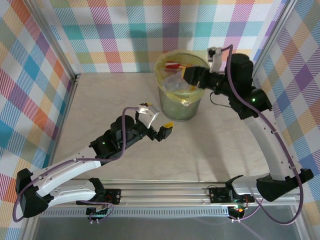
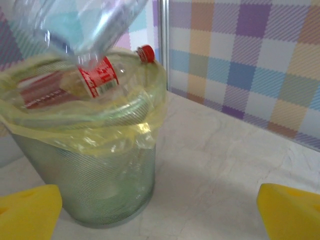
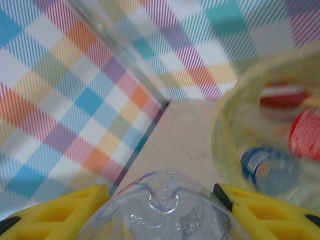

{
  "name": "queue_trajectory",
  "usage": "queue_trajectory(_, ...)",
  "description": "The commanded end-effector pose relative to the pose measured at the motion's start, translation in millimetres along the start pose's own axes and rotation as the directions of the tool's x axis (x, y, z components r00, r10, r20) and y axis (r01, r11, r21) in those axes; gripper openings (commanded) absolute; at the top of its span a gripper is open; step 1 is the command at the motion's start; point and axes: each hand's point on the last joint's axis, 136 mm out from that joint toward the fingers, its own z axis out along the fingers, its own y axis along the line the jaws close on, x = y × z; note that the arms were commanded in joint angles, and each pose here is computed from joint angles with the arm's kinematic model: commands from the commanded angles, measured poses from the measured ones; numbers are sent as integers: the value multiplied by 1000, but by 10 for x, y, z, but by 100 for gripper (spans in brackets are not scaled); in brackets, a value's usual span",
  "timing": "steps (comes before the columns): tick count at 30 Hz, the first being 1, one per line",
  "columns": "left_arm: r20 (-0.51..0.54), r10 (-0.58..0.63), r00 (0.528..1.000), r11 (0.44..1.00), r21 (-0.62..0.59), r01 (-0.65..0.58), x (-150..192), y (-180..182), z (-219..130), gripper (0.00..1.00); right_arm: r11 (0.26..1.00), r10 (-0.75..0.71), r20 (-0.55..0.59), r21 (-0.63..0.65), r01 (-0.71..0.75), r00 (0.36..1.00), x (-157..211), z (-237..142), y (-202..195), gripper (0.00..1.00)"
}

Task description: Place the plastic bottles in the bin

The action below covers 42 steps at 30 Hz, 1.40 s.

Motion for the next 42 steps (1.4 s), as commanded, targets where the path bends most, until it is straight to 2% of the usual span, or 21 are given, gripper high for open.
queue_trajectory(1, 76, -47, 996, 993, -104, 54, -263, 226, -87, 100, 994, -57, 129, 95, 45, 990, -433, 80, -208, 31)
queue_trajectory(5, 75, -95, 993, 967, -229, 110, -254, 493, -107, 100, 982, -71, 199, 187, 34, 977, -735, 232, -490, 31)
queue_trajectory(8, 82, -130, 988, 943, -298, 149, -232, 665, -137, 100, 973, -70, 208, 229, 20, 976, -854, 393, -710, 32)
queue_trajectory(16, 99, -201, 975, 883, -411, 224, -179, 967, -193, 100, 974, -11, 143, 227, -22, 990, -925, 908, -1095, 33)
queue_trajectory(27, 108, -276, 955, 824, -485, 293, -96, 1210, -219, 100, 972, 149, 16, 179, -150, 989, -551, 1401, -1360, 31)
queue_trajectory(37, 97, -314, 944, 822, -469, 322, -32, 1223, -153, 100, 946, 254, -55, 223, -236, 966, -158, 1535, -1606, 32)
queue_trajectory(39, 93, -317, 944, 826, -463, 323, -28, 1212, -139, 100, 939, 268, -57, 237, -248, 962, -102, 1523, -1645, 33)
queue_trajectory(42, 88, -320, 943, 830, -454, 324, -19, 1196, -117, 100, 941, 262, -57, 238, -241, 964, -66, 1497, -1652, 42)
